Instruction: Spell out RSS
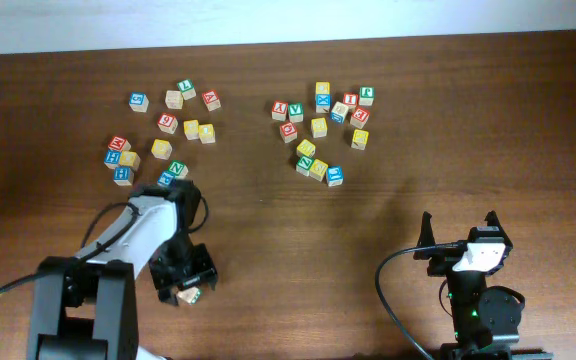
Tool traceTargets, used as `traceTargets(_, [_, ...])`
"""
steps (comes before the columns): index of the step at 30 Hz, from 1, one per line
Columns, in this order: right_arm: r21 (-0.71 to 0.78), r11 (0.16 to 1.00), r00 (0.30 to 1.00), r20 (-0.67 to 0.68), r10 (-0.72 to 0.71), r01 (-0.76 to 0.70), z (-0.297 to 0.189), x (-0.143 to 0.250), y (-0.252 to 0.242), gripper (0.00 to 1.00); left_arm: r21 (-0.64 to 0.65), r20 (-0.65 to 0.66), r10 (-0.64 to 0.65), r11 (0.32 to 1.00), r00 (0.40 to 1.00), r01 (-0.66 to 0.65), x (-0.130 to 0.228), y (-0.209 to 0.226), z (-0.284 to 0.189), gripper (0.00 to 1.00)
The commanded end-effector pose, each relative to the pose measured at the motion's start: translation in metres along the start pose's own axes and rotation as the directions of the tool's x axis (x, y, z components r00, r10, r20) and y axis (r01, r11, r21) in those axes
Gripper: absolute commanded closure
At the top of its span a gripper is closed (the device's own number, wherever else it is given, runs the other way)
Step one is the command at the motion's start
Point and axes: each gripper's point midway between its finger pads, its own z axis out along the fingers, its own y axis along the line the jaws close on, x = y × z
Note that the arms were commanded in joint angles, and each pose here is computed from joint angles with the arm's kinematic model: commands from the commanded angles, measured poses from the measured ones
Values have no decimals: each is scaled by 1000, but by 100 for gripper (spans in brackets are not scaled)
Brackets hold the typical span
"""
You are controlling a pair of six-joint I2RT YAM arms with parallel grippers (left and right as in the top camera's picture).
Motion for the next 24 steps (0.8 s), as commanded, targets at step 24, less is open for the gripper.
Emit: traceTargets(24, [6, 1000, 1000, -5, 10, -10, 0, 3, -1, 2, 106, 150, -70, 993, 986, 54, -36, -23, -15, 75])
